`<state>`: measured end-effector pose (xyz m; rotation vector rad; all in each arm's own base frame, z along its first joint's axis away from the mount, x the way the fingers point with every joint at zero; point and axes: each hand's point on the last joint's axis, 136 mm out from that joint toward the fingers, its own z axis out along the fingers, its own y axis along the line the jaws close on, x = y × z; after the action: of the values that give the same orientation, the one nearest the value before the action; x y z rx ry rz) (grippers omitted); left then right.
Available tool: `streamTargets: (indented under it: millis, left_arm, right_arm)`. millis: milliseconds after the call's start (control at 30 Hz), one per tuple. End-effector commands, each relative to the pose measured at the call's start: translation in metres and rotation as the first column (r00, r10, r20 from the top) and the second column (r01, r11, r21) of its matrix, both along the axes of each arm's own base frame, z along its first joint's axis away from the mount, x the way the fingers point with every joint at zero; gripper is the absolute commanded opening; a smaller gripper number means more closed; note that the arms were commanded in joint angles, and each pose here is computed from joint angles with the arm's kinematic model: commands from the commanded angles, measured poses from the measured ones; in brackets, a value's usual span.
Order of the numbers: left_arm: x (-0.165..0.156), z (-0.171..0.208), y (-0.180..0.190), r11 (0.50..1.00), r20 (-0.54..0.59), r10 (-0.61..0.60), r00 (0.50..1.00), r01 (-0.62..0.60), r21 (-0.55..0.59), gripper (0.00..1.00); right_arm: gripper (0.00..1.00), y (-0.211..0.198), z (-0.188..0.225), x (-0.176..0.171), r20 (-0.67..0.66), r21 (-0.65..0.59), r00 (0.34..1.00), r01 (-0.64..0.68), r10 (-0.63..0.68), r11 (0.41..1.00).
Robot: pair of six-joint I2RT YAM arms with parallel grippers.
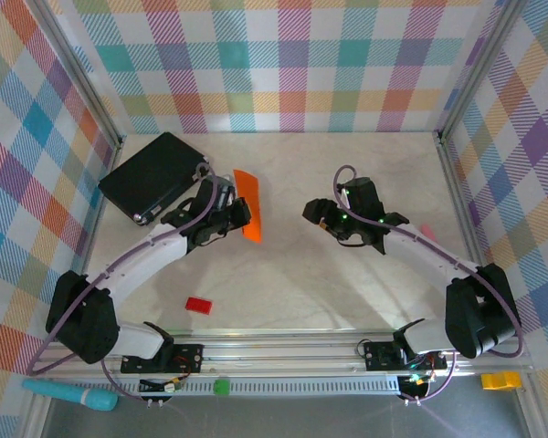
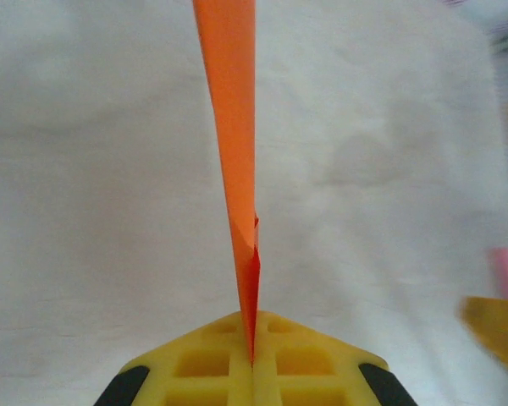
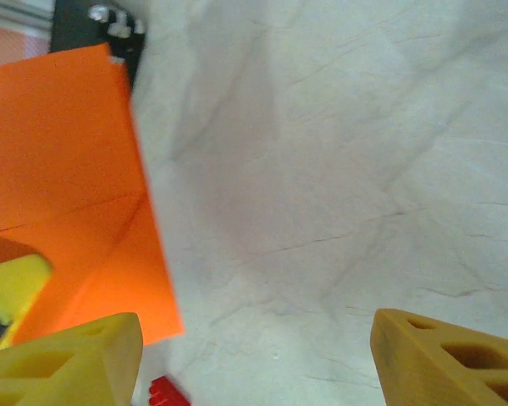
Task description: Fold a paper plane with a square sheet of paper (pick it up from the middle)
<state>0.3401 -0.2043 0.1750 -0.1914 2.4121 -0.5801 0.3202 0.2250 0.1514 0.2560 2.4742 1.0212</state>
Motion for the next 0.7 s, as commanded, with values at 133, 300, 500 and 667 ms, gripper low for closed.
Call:
streamTargets:
  millis: [133, 300, 500, 667]
  left_arm:
    - [-0.016, -0.022, 0.069, 0.766, -0.078, 0.077, 0.994, -0.009, 0.643, 0.05]
    - [-0.008, -0.031, 0.051, 0.678, -0.073, 0.067, 0.995, 0.009, 0.735, 0.05]
    - [-0.005, -0.071, 0.0, 0.701, -0.157, 0.002, 0.988, 0.11, 0.705, 0.09]
    - [-0.013, -0.108, -0.052, 0.861, -0.255, -0.081, 0.963, 0.197, 0.47, 0.25]
  right_arm:
    - [0.72, -0.03, -0.013, -0.003, -0.009, -0.127, 0.995, 0.099, -0.101, 0.987]
    - [0.72, -0.039, -0.013, -0.004, -0.008, -0.156, 0.992, 0.127, -0.13, 0.98]
    - [0.72, -0.047, -0.013, -0.008, -0.007, -0.179, 0.988, 0.15, -0.154, 0.972]
    - [0.72, -0.056, -0.015, -0.012, -0.016, -0.202, 0.984, 0.169, -0.175, 0.965]
